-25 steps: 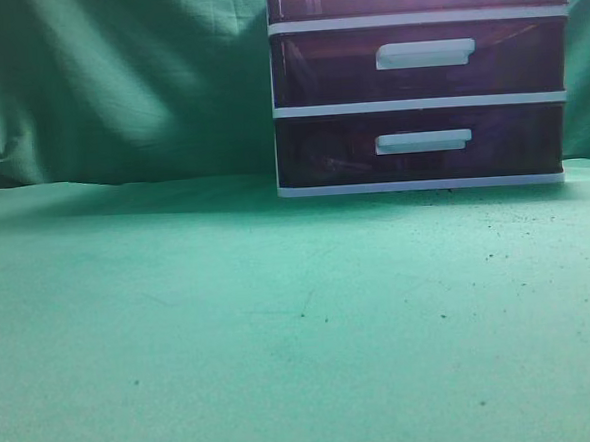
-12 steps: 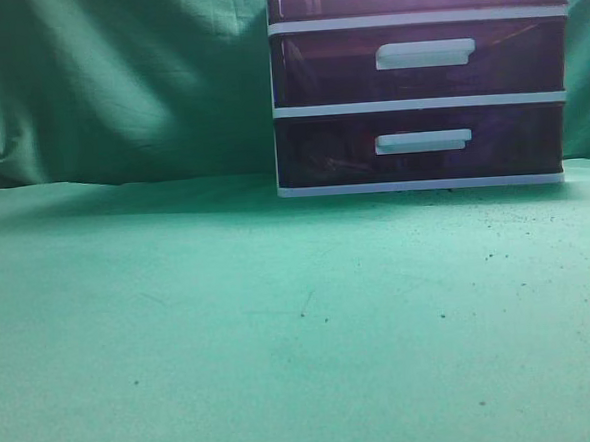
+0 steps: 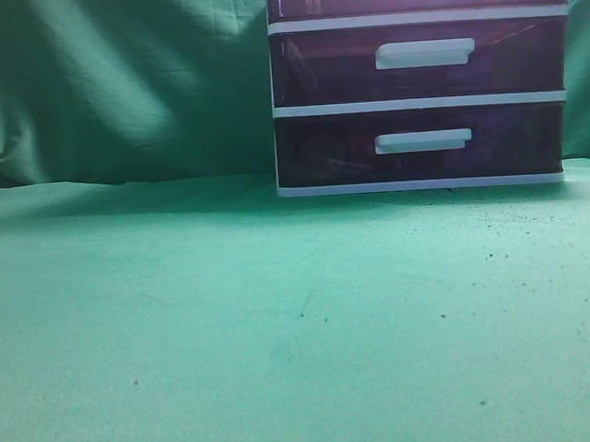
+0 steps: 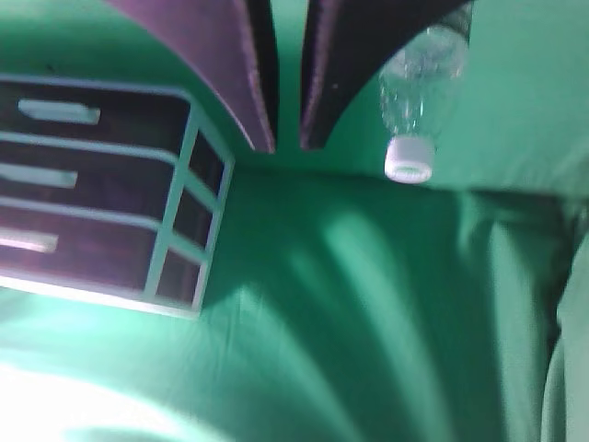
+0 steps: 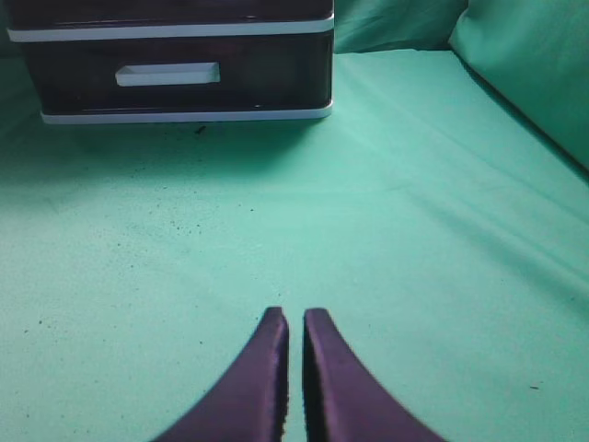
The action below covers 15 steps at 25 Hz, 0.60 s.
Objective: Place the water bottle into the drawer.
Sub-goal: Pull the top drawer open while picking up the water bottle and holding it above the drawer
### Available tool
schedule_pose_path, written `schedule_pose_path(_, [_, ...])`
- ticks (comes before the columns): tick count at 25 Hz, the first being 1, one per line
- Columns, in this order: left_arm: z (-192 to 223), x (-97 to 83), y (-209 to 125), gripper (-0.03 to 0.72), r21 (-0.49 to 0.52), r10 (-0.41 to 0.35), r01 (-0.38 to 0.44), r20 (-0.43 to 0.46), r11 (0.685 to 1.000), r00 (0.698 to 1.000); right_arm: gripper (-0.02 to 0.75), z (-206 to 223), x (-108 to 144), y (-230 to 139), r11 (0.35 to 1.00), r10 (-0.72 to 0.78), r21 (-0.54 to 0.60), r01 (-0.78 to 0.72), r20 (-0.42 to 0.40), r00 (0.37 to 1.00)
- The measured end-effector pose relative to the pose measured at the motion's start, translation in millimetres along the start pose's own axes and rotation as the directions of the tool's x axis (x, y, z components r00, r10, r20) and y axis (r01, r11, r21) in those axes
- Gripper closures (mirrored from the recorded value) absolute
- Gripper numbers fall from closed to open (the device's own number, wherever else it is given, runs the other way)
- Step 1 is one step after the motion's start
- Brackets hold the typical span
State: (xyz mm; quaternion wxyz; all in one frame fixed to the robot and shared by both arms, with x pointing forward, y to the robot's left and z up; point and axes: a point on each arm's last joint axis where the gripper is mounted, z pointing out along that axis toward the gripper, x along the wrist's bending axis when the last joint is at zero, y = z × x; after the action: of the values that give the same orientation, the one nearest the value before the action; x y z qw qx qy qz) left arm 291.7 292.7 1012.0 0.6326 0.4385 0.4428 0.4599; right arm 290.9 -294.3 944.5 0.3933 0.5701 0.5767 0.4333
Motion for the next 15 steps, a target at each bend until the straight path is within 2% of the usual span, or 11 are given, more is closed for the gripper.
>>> schedule_pose_path(3, [12.2, -0.6, 16.2, 0.641, 0.121, -0.042, 0.047, -0.047, 0.992, 0.998, 0.688, 0.0, 0.0, 0.0, 1.000, 0.000, 0.000, 0.000, 0.000, 1.000])
schedule_pose_path(6, [30.3, -0.7, 26.9, 0.641, 0.258, -0.064, 0.088, -0.100, 0.962, 0.993, 0.688, 0.0, 0.0, 0.0, 1.000, 0.000, 0.000, 0.000, 0.000, 1.000])
schedule_pose_path(8, [44.4, -0.1, 30.1, 0.641, 0.356, -0.058, 0.103, -0.136, 0.929, 0.989, 0.688, 0.0, 0.0, 0.0, 1.000, 0.000, 0.000, 0.000, 0.000, 1.000])
schedule_pose_path(12, [69.8, 0.4, 33.5, 0.641, 0.460, -0.042, 0.116, -0.168, 0.880, 0.985, 0.688, 0.0, 0.0, 0.0, 1.000, 0.000, 0.000, 0.000, 0.000, 1.000])
schedule_pose_path(15, [80.9, 3.1, 27.5, 0.641, 0.517, 0.027, 0.061, -0.162, 0.854, 0.986, 0.688, 0.0, 0.0, 0.0, 1.000, 0.000, 0.000, 0.000, 0.000, 1.000])
